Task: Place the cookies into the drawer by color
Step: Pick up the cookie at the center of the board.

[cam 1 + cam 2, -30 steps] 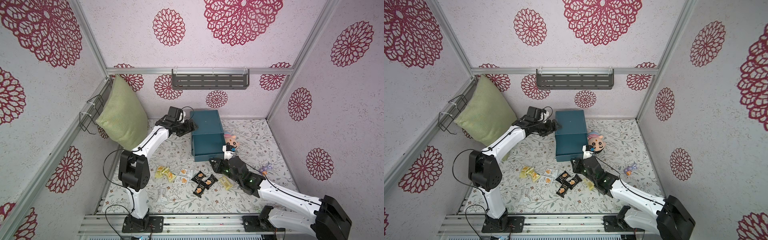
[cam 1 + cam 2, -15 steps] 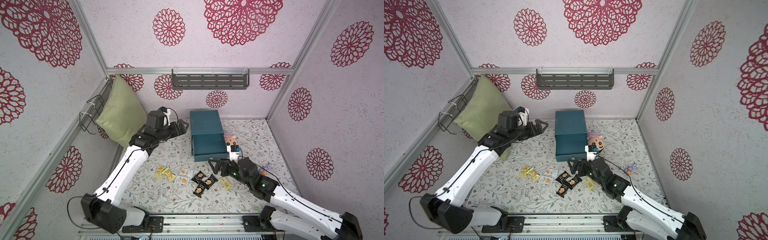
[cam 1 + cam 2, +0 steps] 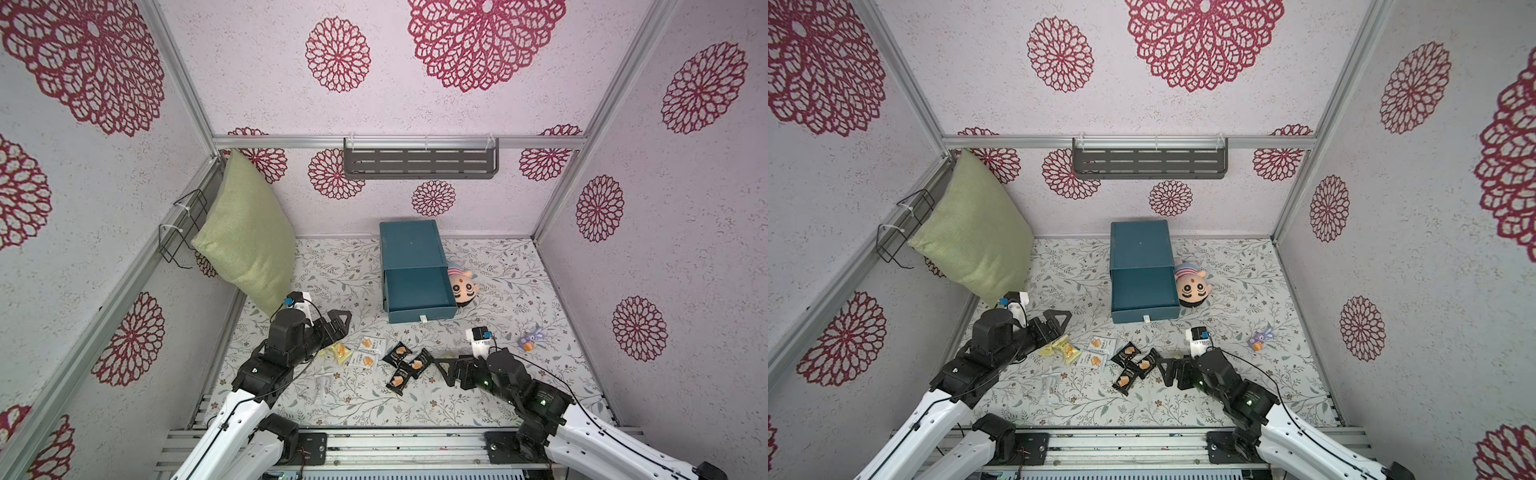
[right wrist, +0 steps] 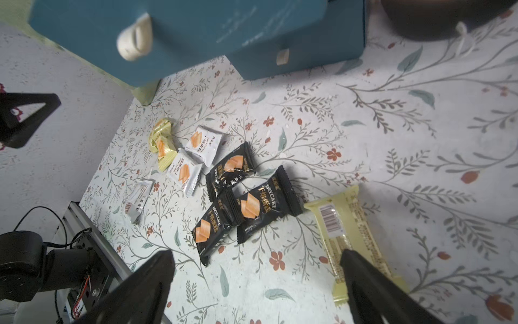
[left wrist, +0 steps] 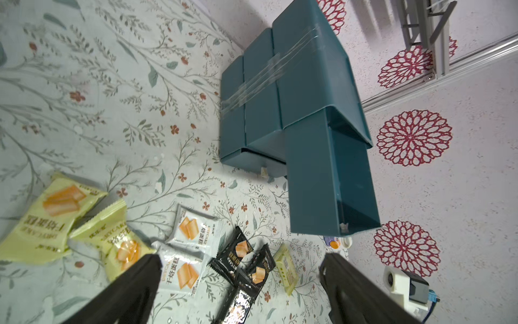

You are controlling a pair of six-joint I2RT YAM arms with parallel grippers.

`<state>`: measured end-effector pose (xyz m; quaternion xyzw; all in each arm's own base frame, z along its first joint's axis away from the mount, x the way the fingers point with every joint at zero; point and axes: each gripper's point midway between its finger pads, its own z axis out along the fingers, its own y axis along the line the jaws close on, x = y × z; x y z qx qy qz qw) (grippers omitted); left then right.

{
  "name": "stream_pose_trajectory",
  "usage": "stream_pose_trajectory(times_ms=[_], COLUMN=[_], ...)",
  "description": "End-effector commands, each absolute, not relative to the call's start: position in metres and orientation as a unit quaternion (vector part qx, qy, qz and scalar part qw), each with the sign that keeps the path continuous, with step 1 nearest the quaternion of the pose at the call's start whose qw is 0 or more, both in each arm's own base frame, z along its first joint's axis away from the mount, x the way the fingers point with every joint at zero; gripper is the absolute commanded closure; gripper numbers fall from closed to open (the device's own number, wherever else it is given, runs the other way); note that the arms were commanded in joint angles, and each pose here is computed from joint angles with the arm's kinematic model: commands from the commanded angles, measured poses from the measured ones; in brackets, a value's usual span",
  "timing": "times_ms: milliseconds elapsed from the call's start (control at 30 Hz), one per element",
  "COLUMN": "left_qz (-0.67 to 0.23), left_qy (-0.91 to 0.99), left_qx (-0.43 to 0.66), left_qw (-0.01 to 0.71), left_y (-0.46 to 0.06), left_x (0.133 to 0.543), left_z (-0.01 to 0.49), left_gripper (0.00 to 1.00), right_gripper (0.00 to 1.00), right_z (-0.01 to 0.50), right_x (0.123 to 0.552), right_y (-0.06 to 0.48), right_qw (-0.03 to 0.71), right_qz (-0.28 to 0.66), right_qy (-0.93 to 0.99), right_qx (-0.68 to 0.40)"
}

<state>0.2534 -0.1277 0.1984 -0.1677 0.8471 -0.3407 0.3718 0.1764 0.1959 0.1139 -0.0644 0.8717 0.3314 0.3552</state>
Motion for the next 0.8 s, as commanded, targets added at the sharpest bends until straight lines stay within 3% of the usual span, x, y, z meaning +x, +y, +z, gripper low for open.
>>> stream_pose_trajectory(times_ms=[0, 367, 567, 767], left_qz=[-0.381, -0.350, -0.345, -0.334], left_qy=[0.823, 0.852, 0.852, 0.857], left_qx=[-0.175, -0.181, -0.188, -0.187], left_qw=[0.384, 0.343, 0.347, 0.346], left_y=[-0.136, -0.140, -0.138, -0.137], left_x=[0.252, 0.225, 0.225, 0.226], left_z=[0.206, 0.159, 0.152, 0.147], left_gripper=[0.02, 0.02, 0.03, 0.03], right_gripper=[0.08, 0.22, 0.23, 0.18], right_z=[0.124, 0.096, 0.089, 0.090], right_x=[0.174, 0.151, 0.135, 0.131], right_y=[0.215, 0.255, 0.282, 0.296], right_qw=[0.348, 0.306, 0.283, 0.303], right_qz=[0.377, 0.359, 0.372, 0.285], right_qy=[0.854, 0.867, 0.866, 0.876], right_qx=[-0.081, -0.159, -0.177, -0.244])
